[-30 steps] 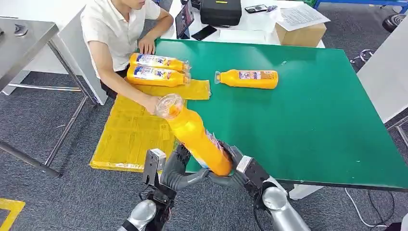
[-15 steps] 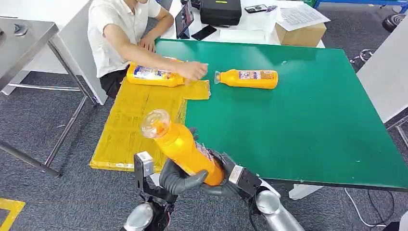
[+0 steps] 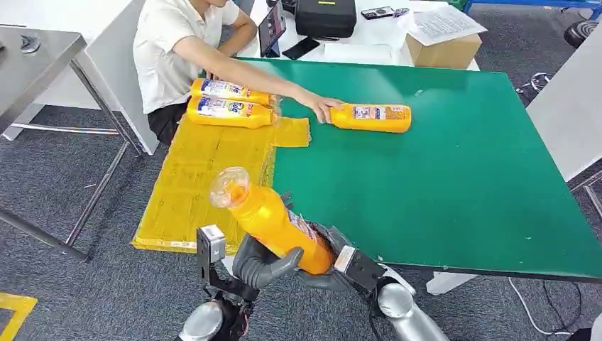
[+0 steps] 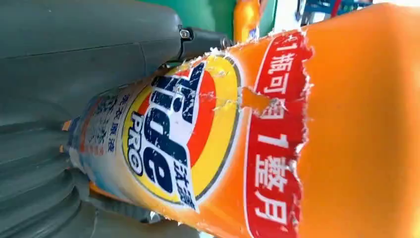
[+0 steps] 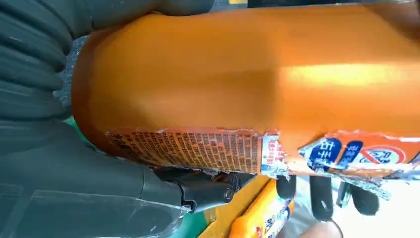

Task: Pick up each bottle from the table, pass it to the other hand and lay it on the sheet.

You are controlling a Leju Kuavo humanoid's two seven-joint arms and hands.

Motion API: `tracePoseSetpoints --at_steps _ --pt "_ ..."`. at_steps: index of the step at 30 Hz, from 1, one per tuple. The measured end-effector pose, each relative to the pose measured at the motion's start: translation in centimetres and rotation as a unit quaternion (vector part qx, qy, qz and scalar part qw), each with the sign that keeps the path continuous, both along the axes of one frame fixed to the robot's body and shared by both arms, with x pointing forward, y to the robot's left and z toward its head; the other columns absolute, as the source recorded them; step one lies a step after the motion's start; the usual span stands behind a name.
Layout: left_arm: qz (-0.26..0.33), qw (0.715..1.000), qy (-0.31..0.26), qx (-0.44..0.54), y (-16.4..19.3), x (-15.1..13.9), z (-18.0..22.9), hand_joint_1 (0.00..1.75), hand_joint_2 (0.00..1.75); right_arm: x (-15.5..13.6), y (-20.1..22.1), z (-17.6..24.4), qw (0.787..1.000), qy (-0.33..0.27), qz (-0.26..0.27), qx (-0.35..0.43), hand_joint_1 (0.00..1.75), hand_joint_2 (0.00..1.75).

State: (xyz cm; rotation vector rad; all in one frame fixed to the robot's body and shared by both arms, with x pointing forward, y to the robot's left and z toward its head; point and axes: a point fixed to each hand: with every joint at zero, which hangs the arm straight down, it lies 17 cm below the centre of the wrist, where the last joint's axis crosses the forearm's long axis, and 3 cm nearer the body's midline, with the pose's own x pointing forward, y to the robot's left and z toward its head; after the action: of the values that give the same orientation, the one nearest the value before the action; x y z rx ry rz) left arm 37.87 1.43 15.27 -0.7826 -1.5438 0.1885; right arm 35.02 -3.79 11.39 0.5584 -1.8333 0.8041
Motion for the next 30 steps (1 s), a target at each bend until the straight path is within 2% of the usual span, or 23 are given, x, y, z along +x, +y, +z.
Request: tracePoseSetpoints --at_steps 4,6,14,15,20,26,30 --pt "0.004 1.000 -0.003 0.001 0.1 0.4 0.0 1.75 1.75 0.0 0.5 0.1 1.000 -0.001 0.003 -0.002 1.31 1.75" --pt "0.008 1.000 -0.004 -0.002 0.3 0.6 0.1 1.75 1.75 0.1 0.7 0.2 1.000 -0.003 0.004 -0.001 0.00 1.75" --pt "0.011 1.000 -0.011 -0.017 0.6 0.8 0.8 1.75 1.75 -0.7 1.9 -0.1 1.000 0.003 0.017 0.001 0.00 1.75" --pt "0.012 1.000 -0.010 -0.020 0.7 0.9 0.8 1.75 1.75 -0.7 1.9 -0.1 1.000 0.003 0.016 0.002 0.00 0.00" --pt "0.051 0.998 -0.003 -0.023 2.6 2.1 0.7 1.75 1.75 -0.6 2.5 0.1 1.000 -0.022 -0.004 -0.008 0.00 0.00" --pt "0.076 0.997 -0.002 -0.018 4.0 3.0 0.7 1.75 1.75 -0.7 2.8 0.0 1.000 -0.025 -0.009 -0.008 0.00 0.00" --pt "0.145 0.987 -0.002 0.067 6.2 4.7 -0.6 1.75 1.75 -0.5 2.5 -0.2 0.997 -0.054 -0.042 -0.024 0.00 0.00"
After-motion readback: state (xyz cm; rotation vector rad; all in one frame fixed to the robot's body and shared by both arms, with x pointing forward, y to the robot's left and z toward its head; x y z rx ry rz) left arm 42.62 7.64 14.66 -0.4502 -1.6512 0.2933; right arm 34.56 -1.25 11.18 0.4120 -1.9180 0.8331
